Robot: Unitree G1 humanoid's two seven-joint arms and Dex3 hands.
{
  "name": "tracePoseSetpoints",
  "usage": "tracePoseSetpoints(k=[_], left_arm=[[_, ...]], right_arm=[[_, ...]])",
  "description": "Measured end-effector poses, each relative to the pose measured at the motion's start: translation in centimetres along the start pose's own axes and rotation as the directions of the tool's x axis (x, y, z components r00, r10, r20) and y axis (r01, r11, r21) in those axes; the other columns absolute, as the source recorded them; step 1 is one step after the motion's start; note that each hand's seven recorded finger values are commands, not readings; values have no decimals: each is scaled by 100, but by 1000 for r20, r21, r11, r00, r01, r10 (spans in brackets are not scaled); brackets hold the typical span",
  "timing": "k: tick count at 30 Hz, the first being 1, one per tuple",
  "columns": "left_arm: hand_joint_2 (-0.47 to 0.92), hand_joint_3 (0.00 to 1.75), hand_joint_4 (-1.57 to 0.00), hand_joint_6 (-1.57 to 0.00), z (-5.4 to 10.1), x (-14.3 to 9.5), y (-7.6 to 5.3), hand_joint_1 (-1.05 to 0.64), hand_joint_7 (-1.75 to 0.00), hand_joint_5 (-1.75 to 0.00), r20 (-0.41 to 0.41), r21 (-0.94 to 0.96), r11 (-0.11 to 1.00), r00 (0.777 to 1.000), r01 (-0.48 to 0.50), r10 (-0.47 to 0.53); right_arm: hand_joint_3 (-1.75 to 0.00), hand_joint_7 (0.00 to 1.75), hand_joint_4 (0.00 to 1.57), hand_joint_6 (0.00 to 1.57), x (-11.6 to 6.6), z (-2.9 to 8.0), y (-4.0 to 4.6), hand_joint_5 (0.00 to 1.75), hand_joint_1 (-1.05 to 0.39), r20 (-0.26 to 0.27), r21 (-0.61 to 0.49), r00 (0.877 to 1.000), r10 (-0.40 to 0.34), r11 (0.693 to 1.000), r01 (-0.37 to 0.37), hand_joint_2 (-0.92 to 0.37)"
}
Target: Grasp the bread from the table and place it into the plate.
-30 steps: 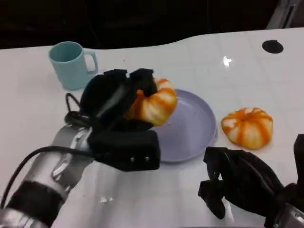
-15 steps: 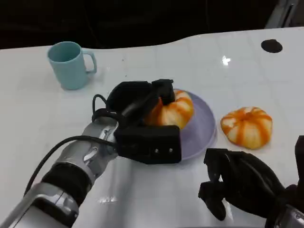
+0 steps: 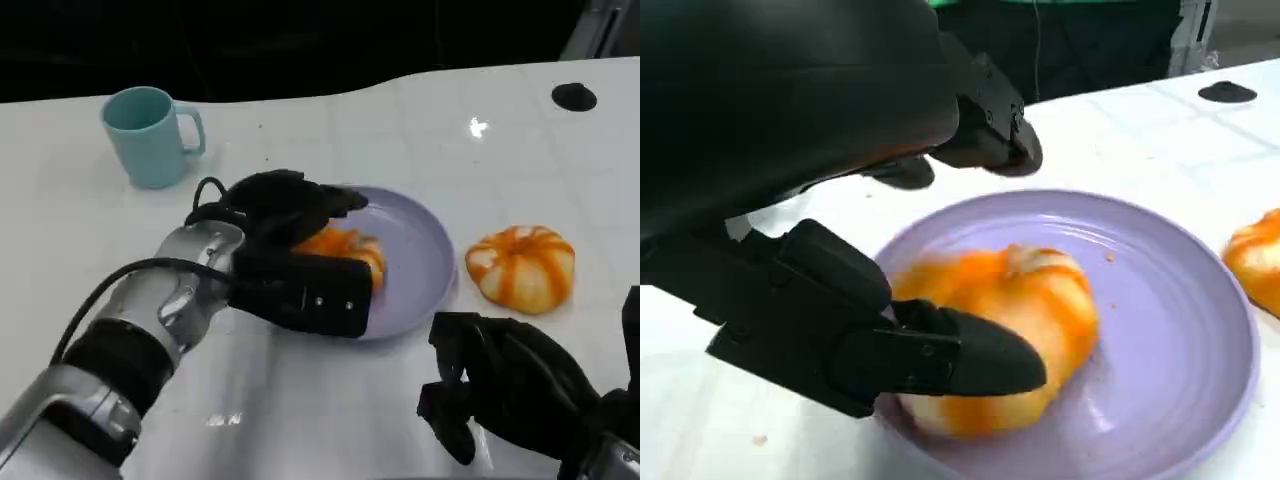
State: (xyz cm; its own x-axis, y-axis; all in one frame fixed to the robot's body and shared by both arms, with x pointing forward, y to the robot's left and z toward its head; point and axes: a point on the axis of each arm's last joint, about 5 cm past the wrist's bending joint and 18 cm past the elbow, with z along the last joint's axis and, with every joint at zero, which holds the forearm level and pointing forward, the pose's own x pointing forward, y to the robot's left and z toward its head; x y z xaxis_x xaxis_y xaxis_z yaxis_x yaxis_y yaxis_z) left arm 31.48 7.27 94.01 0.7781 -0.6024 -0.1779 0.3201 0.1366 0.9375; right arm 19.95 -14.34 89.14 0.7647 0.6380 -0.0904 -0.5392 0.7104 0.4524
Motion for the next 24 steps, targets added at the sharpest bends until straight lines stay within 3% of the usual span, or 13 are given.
tracePoseSetpoints(k=[6,13,15,17,18,21,24], left_arm=[[92,52,0,-21,-13,-65,-6,-95,-2,-27,21,-9,1000,1000,-3,4],[92,43,-7,-30,-51,-203,63,-84,-5,-49,73,-135,988,994,-77,87],[92,38,-15,-38,-80,-277,65,-79,-9,-58,94,-228,967,986,-111,135],[92,35,-19,-45,-115,-355,37,-74,-14,-85,105,-337,932,978,-133,178],[92,31,-25,-46,-135,-398,20,-69,-30,-107,107,-396,908,976,-134,191],[92,24,-40,-35,-177,-535,-26,-59,-96,-138,113,-571,811,966,-127,231],[92,26,-40,-38,-173,-680,-103,-58,-134,-159,117,-719,685,952,-115,282]], right_arm=[[-78,156,129,109,0,2,-1,161,-95,4,-5,1000,-1,1000,1,-67],[-79,158,129,108,2,2,2,162,-96,4,-4,1000,0,1000,0,-67],[-78,158,128,108,2,3,1,162,-95,4,-4,1000,-1,1000,1,-67],[-78,157,128,108,1,3,1,162,-95,4,-2,1000,0,1000,0,-67],[-78,157,128,108,1,3,1,162,-95,2,1,1000,0,1000,0,-67],[-77,157,128,108,0,3,-1,162,-95,-1,2,1000,-1,1000,1,-67],[-77,157,128,109,1,4,1,163,-95,0,8,1000,1,1000,-1,-67]])
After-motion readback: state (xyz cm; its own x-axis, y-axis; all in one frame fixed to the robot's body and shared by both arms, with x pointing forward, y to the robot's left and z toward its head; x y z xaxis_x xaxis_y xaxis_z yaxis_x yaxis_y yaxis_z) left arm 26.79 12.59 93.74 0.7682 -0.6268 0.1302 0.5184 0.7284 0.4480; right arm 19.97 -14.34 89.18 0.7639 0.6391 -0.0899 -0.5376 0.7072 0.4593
